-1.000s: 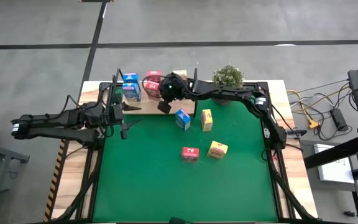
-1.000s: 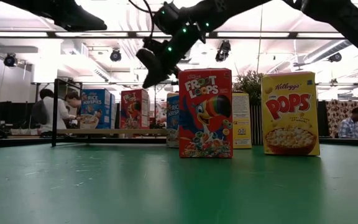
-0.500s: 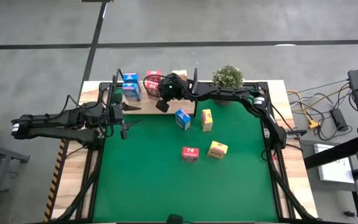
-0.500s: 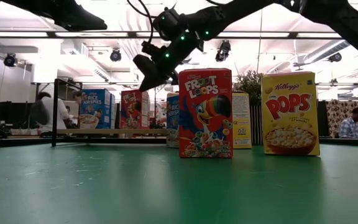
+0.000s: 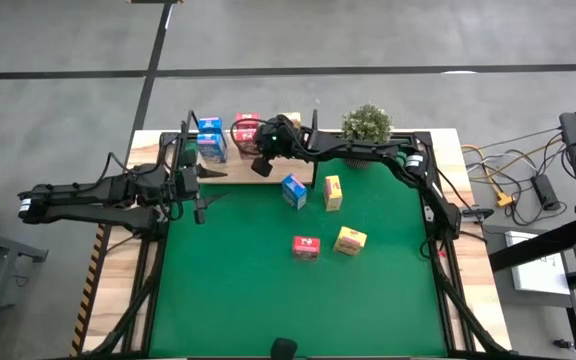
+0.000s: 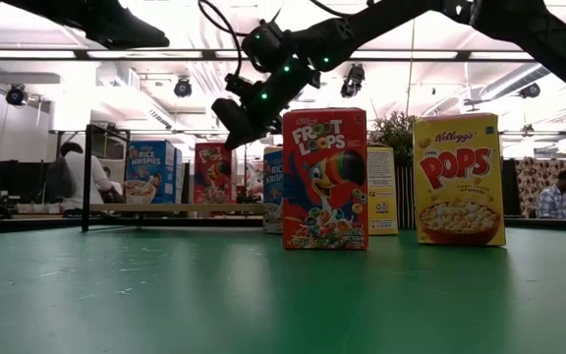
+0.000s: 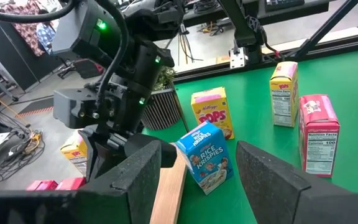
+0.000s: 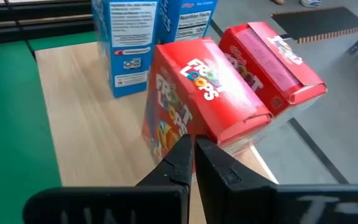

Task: Stack cereal on shelf
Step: Put the top red cereal box aligned with the other red cereal box on the shelf

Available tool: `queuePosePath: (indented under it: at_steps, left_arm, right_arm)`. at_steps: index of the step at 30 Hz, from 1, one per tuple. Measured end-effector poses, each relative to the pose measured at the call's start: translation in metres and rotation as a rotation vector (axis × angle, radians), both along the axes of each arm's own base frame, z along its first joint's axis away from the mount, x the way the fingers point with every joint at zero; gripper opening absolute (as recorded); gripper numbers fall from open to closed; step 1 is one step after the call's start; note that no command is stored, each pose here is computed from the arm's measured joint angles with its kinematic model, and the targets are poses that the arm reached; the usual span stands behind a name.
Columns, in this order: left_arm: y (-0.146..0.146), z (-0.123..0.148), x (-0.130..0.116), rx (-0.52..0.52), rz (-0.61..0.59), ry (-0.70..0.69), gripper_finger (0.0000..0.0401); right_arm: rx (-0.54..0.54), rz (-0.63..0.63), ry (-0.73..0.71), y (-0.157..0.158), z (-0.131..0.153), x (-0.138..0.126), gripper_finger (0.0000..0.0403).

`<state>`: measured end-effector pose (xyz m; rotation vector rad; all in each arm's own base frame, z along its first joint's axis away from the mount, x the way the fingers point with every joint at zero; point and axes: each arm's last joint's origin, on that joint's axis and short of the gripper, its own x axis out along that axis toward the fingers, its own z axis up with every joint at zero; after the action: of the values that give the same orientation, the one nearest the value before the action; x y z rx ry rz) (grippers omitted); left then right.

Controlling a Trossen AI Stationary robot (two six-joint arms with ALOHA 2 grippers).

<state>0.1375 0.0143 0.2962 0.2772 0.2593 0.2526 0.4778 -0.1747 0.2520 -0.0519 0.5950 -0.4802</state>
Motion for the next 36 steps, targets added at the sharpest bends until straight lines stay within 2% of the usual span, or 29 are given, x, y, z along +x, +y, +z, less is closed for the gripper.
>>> queuePosePath:
  at_steps: [12,17,21,28,36]
  left_arm:
    - [0.0,-0.001,0.0,0.0,0.0,0.006,0.0192]
    - [0.0,-0.001,0.0,0.0,0.0,0.006,0.0192]
    - [0.0,-0.001,0.0,0.0,0.0,0.006,0.0192]
    - [0.0,-0.001,0.0,0.0,0.0,0.006,0.0192]
    - [0.0,-0.001,0.0,0.0,0.0,0.007,0.0192]
  right_arm:
    - [0.061,0.006,0.08,0.012,-0.007,-0.002,0.0009]
    - [0.061,-0.009,0.091,0.019,0.002,-0.006,0.0009]
    - [0.022,-0.066,0.098,0.009,0.004,-0.011,0.0009]
    - [0.023,-0.113,0.064,-0.011,0.004,-0.015,0.0009]
    - [-0.011,-0.103,-0.02,-0.012,0.011,-0.009,0.0009]
